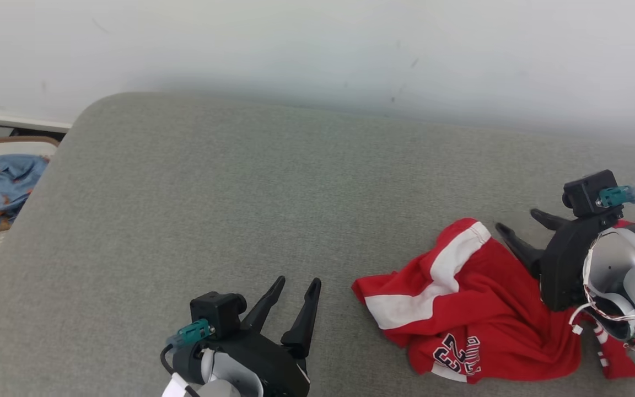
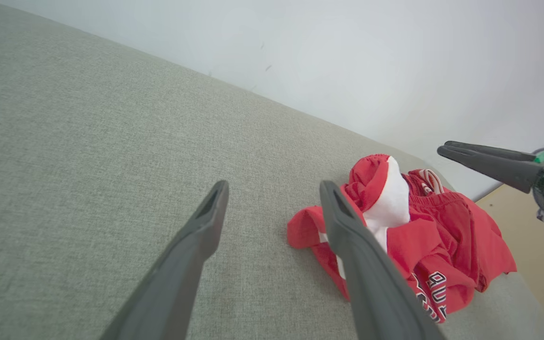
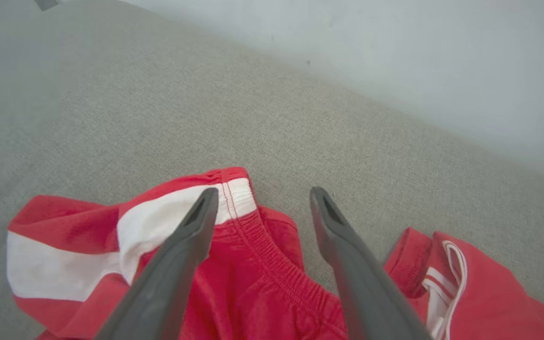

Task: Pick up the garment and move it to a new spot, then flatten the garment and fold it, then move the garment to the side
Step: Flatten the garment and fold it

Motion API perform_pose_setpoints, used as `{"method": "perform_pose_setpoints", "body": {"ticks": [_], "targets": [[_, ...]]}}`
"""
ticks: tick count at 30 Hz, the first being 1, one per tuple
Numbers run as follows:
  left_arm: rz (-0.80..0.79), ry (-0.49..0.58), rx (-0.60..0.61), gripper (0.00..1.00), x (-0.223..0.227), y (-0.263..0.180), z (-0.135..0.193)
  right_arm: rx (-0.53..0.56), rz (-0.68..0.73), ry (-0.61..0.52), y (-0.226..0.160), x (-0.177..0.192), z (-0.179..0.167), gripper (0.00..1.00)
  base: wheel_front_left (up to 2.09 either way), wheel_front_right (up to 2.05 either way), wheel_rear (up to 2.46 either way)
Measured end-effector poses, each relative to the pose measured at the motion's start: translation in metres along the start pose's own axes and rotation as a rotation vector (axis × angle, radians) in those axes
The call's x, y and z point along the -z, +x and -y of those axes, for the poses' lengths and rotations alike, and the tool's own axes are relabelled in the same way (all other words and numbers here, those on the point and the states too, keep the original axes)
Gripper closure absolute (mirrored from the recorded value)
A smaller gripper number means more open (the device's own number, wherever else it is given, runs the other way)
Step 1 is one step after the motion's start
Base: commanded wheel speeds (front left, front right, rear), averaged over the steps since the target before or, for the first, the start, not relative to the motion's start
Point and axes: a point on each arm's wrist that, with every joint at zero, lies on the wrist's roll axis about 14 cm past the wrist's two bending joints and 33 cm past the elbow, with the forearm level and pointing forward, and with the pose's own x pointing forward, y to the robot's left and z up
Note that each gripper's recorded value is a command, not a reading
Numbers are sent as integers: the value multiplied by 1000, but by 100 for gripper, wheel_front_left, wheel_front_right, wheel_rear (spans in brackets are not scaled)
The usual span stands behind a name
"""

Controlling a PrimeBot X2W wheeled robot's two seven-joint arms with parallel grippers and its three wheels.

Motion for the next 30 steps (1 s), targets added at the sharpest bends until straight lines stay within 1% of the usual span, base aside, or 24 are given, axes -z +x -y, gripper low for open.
{"method": "perform_pose_setpoints", "body": {"ticks": [5,7,13,19,22,23,24,30], "targets": [[7,-7,-25,0,-2,-4,-7,-3,-176,-25,14,30,6,0,0,0,0],[11,-6,-42,0,-3,-5,-13,-9,-220,-28,20,37,5,0,0,0,0],[11,-9,-81,0,-3,-9,-25,-60,-264,-35,39,31,-8,0,0,0,0],[15,-18,-90,0,-3,-8,-27,-73,-370,-49,45,51,-10,0,0,0,0],[15,-16,-98,0,-4,-7,-29,-77,-398,-44,47,57,-10,1,0,0,0],[17,-17,-101,0,-5,-7,-30,-78,-404,-45,48,58,-10,70,0,0,0],[17,-18,-104,0,-4,-7,-31,-79,-405,-48,50,57,-10,100,0,0,0],[16,-19,-115,0,-3,-8,-34,-85,-379,-58,54,43,-11,100,0,0,0]]}}
